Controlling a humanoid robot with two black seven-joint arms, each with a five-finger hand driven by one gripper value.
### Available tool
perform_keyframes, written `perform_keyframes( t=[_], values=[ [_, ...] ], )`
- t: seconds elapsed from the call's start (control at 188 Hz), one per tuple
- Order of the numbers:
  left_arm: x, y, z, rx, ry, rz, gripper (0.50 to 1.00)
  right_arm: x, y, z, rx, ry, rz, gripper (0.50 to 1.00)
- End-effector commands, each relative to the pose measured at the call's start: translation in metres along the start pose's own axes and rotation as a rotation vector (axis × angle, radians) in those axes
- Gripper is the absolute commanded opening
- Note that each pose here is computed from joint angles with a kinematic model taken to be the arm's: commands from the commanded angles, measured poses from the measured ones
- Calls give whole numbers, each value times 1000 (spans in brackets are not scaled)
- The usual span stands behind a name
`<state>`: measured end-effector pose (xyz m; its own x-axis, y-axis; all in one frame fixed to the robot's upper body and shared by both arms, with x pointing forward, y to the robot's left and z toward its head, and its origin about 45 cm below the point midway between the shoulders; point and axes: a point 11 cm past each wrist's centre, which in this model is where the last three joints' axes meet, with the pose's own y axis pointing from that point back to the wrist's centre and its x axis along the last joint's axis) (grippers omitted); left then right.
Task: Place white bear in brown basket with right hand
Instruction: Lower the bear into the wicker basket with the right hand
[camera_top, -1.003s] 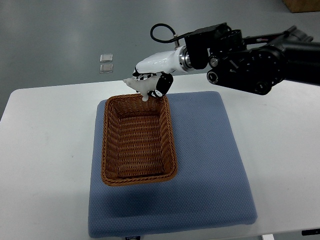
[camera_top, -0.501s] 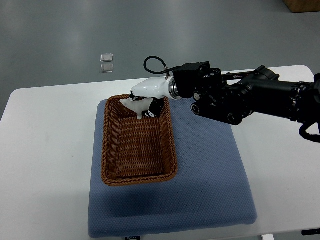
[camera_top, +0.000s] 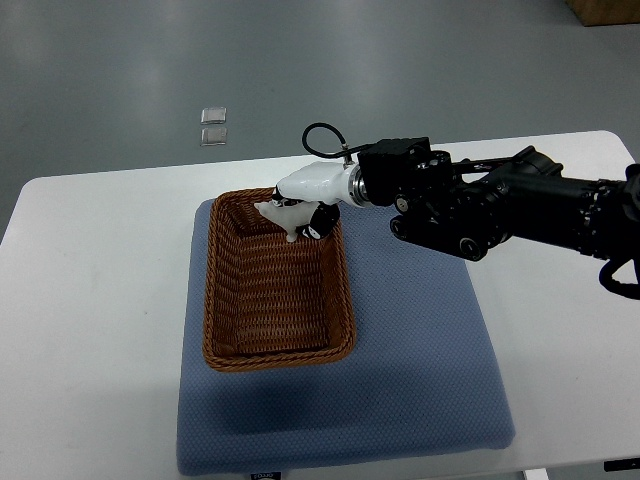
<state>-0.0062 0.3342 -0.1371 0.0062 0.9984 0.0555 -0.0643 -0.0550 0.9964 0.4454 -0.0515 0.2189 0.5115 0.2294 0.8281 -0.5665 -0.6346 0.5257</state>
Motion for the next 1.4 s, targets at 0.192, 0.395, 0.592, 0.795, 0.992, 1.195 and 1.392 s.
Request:
perform_keyframes(
  t=[0.192,0.395,0.592,0.795,0.992,1.195,1.392],
  values=[
    [0,0,1,-1,0,0,1000,-7,-1,-4,22,-16,0,500],
    [0,0,0,0,0,0,1000,-21,-3,-9,48,-50,-8,500],
    [0,0,1,-1,0,0,1000,-26,-4,-9,53,-58,-8,500],
    [0,0,0,0,0,0,1000,-29,-4,-11,66,-62,-8,500],
    [0,0,0,0,0,0,1000,-37,-5,-10,66,-75,-19,500],
    [1,0,1,-1,0,1,1000,-40,-5,-10,66,-80,-21,611],
    [0,0,0,1,-1,0,1000,-39,-5,-10,67,-82,-19,782]
  ],
)
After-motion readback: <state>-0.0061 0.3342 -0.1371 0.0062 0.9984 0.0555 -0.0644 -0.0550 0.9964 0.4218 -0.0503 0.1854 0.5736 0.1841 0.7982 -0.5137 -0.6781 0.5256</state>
